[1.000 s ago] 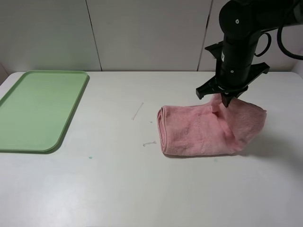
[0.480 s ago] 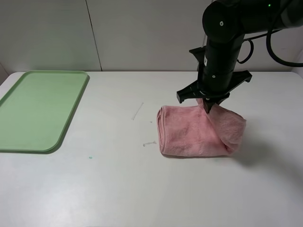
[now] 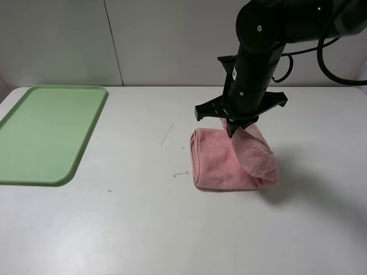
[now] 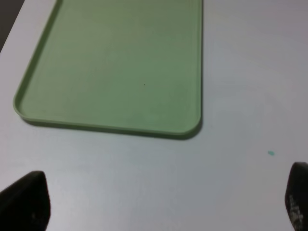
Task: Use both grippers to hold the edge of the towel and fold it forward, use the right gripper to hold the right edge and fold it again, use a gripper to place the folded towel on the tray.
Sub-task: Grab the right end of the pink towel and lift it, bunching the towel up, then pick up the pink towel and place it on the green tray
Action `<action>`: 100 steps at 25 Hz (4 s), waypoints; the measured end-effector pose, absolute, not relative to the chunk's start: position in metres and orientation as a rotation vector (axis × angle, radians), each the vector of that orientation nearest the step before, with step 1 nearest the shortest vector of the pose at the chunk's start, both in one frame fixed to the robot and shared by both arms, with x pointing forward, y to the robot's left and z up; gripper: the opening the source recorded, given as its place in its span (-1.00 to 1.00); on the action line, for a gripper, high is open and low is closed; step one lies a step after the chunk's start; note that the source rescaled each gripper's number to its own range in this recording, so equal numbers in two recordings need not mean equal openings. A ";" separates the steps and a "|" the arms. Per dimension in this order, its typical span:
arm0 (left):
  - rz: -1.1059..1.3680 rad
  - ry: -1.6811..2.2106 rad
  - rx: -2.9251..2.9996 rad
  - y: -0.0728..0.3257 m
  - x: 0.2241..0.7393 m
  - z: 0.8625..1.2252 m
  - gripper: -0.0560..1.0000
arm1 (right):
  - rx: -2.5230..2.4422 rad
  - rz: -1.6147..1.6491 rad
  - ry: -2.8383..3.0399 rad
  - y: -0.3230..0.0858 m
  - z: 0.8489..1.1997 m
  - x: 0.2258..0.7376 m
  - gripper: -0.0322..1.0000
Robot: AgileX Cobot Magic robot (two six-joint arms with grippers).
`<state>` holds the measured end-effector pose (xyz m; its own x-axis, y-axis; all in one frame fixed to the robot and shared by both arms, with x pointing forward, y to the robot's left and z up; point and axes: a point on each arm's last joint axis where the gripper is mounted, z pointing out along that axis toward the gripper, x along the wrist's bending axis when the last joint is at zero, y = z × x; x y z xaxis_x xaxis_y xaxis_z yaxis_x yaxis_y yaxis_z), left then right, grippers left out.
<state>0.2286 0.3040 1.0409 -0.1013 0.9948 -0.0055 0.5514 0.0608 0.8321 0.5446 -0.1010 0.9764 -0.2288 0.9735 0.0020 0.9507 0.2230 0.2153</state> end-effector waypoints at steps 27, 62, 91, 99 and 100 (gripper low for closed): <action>0.917 1.724 1.552 0.304 0.229 1.041 0.96 | 2.001 0.394 2.404 -0.087 0.977 0.539 1.00; 0.917 1.724 1.552 0.304 0.229 1.041 0.96 | 1.690 0.599 2.527 -0.197 1.102 0.372 1.00; 0.917 1.724 1.552 0.304 0.229 1.041 0.96 | 1.606 1.052 1.505 -0.300 1.053 0.235 1.00; 0.917 1.724 1.552 0.304 0.229 1.041 0.96 | 1.585 1.037 1.501 -0.300 1.054 0.235 1.00; 0.917 1.724 1.552 0.304 0.229 1.041 0.96 | 1.585 1.037 1.501 -0.300 1.054 0.235 1.00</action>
<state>0.2286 0.3040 1.0409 -0.1013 0.9948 -0.0055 0.5514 0.0608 0.8321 0.2346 -0.3002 1.0538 0.0034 0.9968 0.0802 0.4278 -0.0740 0.9008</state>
